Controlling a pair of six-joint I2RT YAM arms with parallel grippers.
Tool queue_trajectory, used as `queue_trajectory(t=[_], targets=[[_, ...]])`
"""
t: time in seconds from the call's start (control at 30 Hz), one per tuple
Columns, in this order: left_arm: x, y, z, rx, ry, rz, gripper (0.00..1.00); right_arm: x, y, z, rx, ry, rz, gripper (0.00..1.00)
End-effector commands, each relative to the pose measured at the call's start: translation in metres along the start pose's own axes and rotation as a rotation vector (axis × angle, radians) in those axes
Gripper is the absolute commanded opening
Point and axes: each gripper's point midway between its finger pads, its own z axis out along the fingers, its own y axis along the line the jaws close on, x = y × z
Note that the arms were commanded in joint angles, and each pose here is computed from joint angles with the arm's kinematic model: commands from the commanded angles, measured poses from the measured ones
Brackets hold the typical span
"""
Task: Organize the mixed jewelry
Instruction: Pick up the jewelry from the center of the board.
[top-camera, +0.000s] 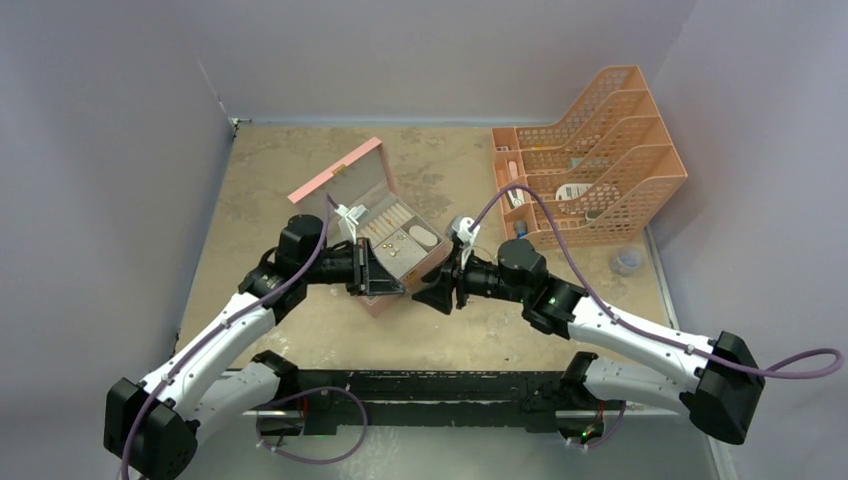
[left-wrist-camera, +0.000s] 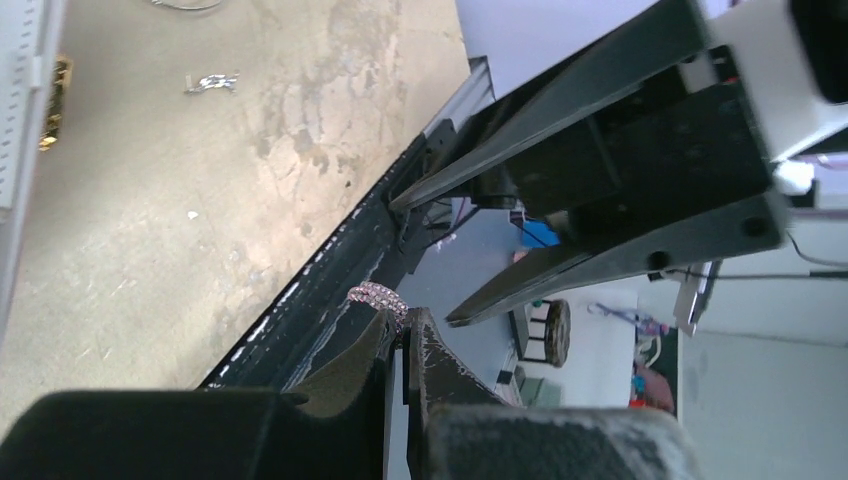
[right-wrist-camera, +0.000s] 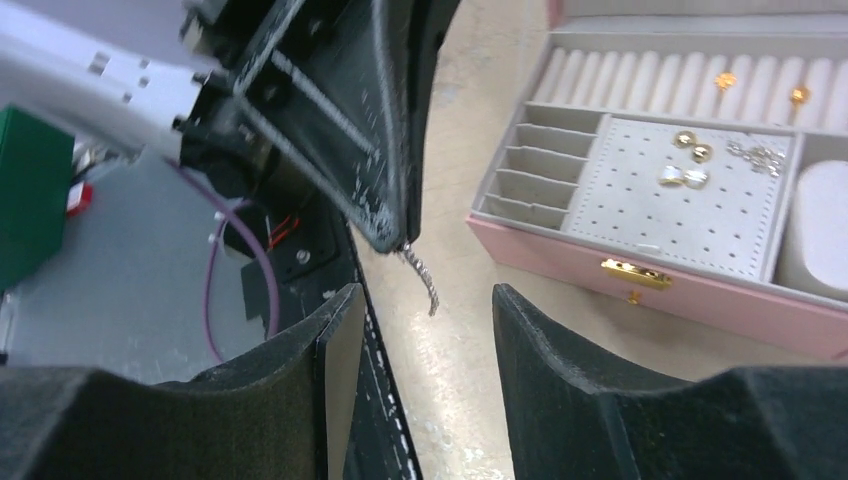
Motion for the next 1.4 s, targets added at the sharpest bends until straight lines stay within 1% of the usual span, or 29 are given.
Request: queue_trajectory(t=[0.0, 0.13, 0.27, 0.6, 0.67, 0.83, 0.97, 1.07, 1.1, 1.2, 1.23, 1.33, 1.37], targets=[[0.002, -0.036, -0.009, 0.120, 0.070, 0.148, 0.00, -0.019, 0.032, -0.009, -0.185, -0.126, -0.238, 0.54], [0.008, -0.044, -0.012, 0.167, 0.120, 0.181, 0.00, -0.023, 0.028, -0.012, -0.164, -0.161, -0.326, 0.54], [0.012, -0.050, -0.014, 0.204, 0.155, 0.205, 0.00, -0.025, 0.032, -0.010, -0.192, -0.168, -0.363, 0.53], [0.011, -0.053, -0.015, 0.208, 0.155, 0.209, 0.00, -0.019, 0.044, -0.002, -0.256, -0.150, -0.400, 0.52], [0.010, -0.052, -0.015, 0.204, 0.151, 0.206, 0.00, -0.018, 0.047, -0.002, -0.270, -0.149, -0.406, 0.51], [0.009, -0.051, -0.014, 0.199, 0.147, 0.200, 0.00, -0.016, 0.050, 0.003, -0.285, -0.135, -0.414, 0.39], [0.009, -0.053, -0.015, 0.203, 0.149, 0.199, 0.00, -0.012, 0.049, 0.006, -0.281, -0.120, -0.416, 0.35], [0.010, -0.054, -0.015, 0.206, 0.150, 0.201, 0.00, -0.014, 0.047, 0.007, -0.268, -0.125, -0.421, 0.30], [0.010, -0.054, -0.015, 0.207, 0.152, 0.201, 0.00, -0.016, 0.045, 0.008, -0.253, -0.132, -0.422, 0.27], [0.010, -0.053, -0.015, 0.200, 0.154, 0.205, 0.00, -0.022, 0.038, 0.009, -0.203, -0.140, -0.418, 0.13], [0.010, -0.052, -0.016, 0.193, 0.155, 0.206, 0.00, -0.023, 0.036, 0.009, -0.186, -0.139, -0.414, 0.10], [0.010, -0.051, -0.017, 0.172, 0.155, 0.217, 0.00, -0.025, 0.029, 0.006, -0.138, -0.141, -0.407, 0.07], [0.010, -0.049, -0.017, 0.161, 0.153, 0.220, 0.00, -0.026, 0.027, 0.005, -0.128, -0.141, -0.429, 0.06]])
